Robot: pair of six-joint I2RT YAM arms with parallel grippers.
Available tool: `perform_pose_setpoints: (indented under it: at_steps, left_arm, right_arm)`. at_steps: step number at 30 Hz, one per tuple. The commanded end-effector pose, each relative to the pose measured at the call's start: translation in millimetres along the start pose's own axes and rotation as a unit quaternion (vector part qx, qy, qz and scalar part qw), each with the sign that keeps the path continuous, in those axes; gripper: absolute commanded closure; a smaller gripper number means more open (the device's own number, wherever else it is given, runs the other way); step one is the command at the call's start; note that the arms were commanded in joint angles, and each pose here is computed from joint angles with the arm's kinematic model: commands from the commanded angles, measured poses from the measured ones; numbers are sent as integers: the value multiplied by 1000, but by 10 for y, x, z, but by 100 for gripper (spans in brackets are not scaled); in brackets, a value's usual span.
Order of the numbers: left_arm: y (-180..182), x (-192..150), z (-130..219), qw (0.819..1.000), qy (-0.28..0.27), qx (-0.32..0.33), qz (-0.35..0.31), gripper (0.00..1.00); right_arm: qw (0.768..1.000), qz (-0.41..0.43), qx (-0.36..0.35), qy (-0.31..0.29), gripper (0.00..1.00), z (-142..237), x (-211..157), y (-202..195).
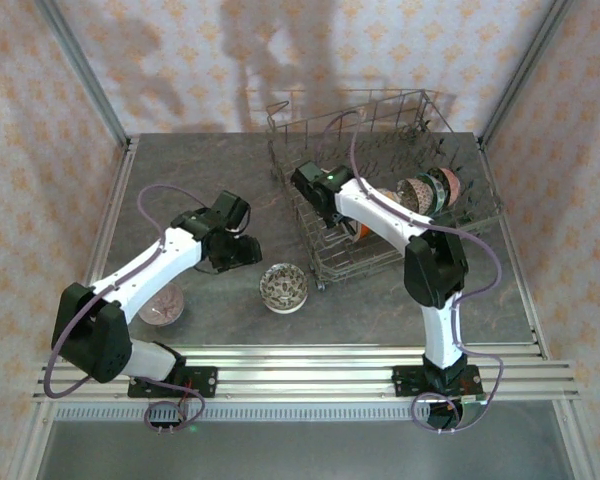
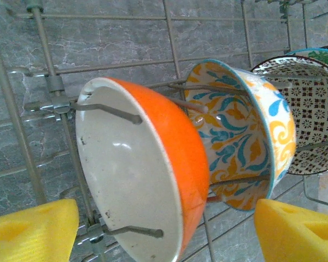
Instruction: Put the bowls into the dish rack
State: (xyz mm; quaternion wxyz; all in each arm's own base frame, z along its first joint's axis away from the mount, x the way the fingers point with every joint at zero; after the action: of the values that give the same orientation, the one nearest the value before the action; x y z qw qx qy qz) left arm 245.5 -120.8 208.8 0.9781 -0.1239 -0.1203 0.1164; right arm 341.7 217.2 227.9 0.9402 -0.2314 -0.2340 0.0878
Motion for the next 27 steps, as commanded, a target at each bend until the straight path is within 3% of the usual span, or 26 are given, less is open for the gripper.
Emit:
perform_pose_setpoints:
  at_steps: [1, 10, 27]
  left_arm:
    - [4, -147, -11, 1000, 20, 12, -9, 45]
    - [-142, -269, -127, 998, 47, 5, -42, 45]
    - [-254, -331, -479, 990, 106, 7, -89, 51]
  right_arm:
    - [999, -24, 13, -37, 16, 260, 102, -291]
    - [998, -48, 17, -41, 15, 327, 133, -579]
    - [998, -51, 16, -41, 14, 346, 7, -641]
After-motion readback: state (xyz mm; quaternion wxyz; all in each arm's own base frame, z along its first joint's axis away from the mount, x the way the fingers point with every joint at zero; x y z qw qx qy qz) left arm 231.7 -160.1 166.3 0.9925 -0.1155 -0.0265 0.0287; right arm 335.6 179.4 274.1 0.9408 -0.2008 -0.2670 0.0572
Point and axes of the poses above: each hand's point on the last joint's axis, 136 mm out from that joint toward the fingers, its own z axis back along the fingers, its own y axis along the line the jaws close on, x = y × z, the point moved 10 cm from there along z, back along the fingers, and after that the axes turned 2 degrees about -z, right-handed, at the moved point
